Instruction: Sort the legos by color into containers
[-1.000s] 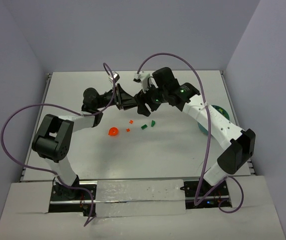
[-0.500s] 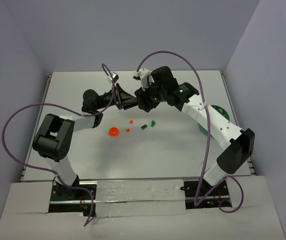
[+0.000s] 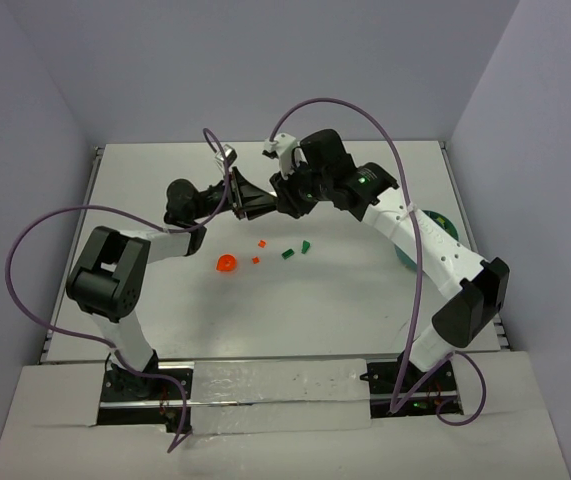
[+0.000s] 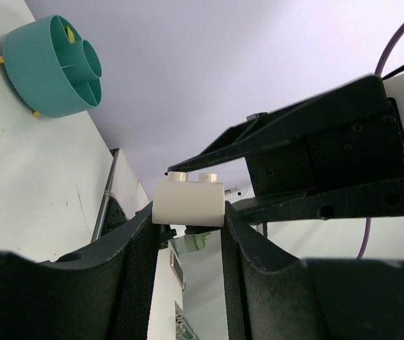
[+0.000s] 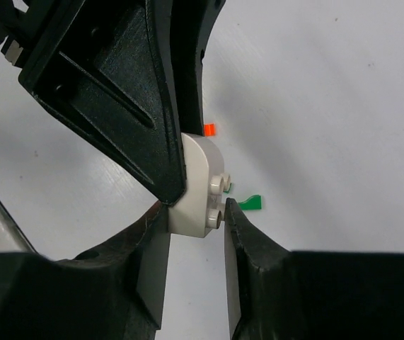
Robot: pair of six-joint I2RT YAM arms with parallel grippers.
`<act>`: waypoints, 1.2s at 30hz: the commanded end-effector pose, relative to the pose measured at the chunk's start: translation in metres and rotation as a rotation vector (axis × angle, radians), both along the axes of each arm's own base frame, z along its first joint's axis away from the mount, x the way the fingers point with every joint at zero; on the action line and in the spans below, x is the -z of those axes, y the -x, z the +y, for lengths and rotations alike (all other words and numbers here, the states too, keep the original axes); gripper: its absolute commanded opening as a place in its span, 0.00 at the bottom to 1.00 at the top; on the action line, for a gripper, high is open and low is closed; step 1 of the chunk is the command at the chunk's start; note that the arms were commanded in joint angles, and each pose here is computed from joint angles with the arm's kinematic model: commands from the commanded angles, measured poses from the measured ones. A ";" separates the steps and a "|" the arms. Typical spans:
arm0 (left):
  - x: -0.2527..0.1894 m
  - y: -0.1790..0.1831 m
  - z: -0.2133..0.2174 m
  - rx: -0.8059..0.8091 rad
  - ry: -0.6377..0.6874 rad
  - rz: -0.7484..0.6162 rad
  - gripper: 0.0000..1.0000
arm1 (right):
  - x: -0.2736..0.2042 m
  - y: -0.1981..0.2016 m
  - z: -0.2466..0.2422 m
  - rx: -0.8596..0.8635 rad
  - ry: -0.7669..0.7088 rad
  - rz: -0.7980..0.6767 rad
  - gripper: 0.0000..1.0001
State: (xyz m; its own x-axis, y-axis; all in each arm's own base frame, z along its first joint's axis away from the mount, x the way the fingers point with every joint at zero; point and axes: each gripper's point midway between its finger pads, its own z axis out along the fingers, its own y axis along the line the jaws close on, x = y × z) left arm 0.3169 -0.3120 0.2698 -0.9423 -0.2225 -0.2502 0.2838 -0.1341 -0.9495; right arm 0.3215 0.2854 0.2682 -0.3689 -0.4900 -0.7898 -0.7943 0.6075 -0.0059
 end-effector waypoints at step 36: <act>0.020 -0.072 0.054 -0.219 -0.636 -0.423 0.99 | 0.103 0.055 -0.331 0.193 0.766 0.234 0.00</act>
State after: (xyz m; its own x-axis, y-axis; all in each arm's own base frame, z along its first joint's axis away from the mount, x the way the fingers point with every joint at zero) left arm 0.3854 -0.2593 0.2332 -0.7344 -0.1025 -0.6709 0.5537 0.4813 -0.6796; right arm 0.2528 -0.0367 0.1497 -0.6248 -0.7605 -0.1768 -0.7127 0.6479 -0.2688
